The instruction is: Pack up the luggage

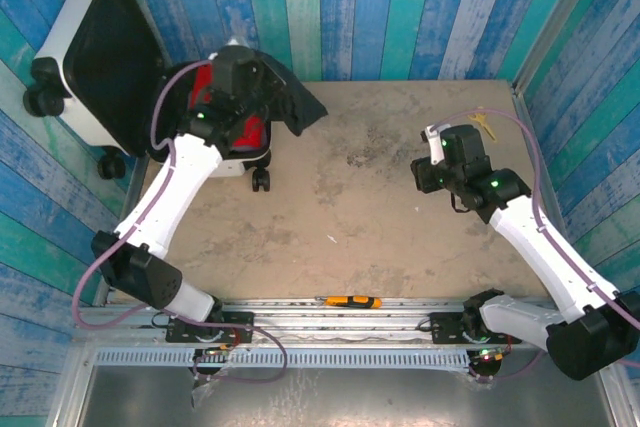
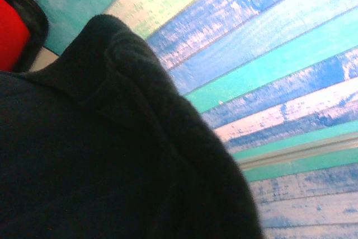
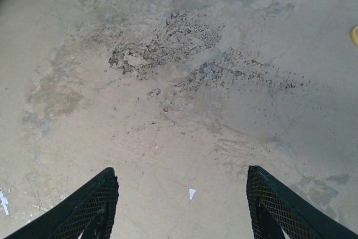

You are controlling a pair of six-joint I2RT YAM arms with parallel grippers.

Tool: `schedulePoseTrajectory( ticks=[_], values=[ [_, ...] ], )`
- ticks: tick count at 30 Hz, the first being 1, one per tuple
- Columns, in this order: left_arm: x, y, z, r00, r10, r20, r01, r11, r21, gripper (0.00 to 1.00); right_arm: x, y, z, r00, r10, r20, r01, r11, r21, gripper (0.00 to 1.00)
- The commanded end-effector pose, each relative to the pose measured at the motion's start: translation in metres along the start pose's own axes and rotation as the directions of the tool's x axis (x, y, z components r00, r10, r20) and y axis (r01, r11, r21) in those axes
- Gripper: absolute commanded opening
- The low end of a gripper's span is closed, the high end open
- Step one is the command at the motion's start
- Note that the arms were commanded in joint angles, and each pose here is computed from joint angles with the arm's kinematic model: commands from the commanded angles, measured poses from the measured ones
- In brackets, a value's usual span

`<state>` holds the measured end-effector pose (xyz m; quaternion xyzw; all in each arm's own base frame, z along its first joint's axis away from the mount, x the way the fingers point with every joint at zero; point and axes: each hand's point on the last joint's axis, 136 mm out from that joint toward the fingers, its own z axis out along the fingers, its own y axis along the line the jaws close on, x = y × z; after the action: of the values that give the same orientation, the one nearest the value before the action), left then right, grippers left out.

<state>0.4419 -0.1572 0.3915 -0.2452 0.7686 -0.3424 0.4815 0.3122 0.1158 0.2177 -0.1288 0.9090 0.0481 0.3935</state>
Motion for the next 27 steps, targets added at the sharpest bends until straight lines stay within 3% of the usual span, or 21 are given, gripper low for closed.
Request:
schedulePoseTrajectory(
  ticks=[1,8,13,27],
  values=[
    [-0.05,-0.017,-0.04,0.994,0.035,0.104,-0.041,0.998,0.054,0.0,0.008,0.0,0.005,0.999,0.007,-0.037,-0.007,1.0,-0.004,0.63],
    [-0.1,0.018,-0.04,0.986,0.016,0.167,-0.015,1.0,-0.007,0.0,0.012,0.002,0.013,0.998,0.0,-0.064,-0.001,1.0,-0.01,0.62],
    [-0.116,0.035,-0.029,0.984,-0.002,0.177,0.006,1.0,-0.024,0.0,0.016,0.005,0.02,0.996,-0.002,-0.09,0.001,1.0,-0.02,0.62],
    [-0.148,0.069,0.039,0.992,-0.018,0.127,0.022,0.999,-0.033,0.0,0.043,0.006,0.041,0.982,-0.016,-0.191,0.012,1.0,-0.023,0.62]
  ],
)
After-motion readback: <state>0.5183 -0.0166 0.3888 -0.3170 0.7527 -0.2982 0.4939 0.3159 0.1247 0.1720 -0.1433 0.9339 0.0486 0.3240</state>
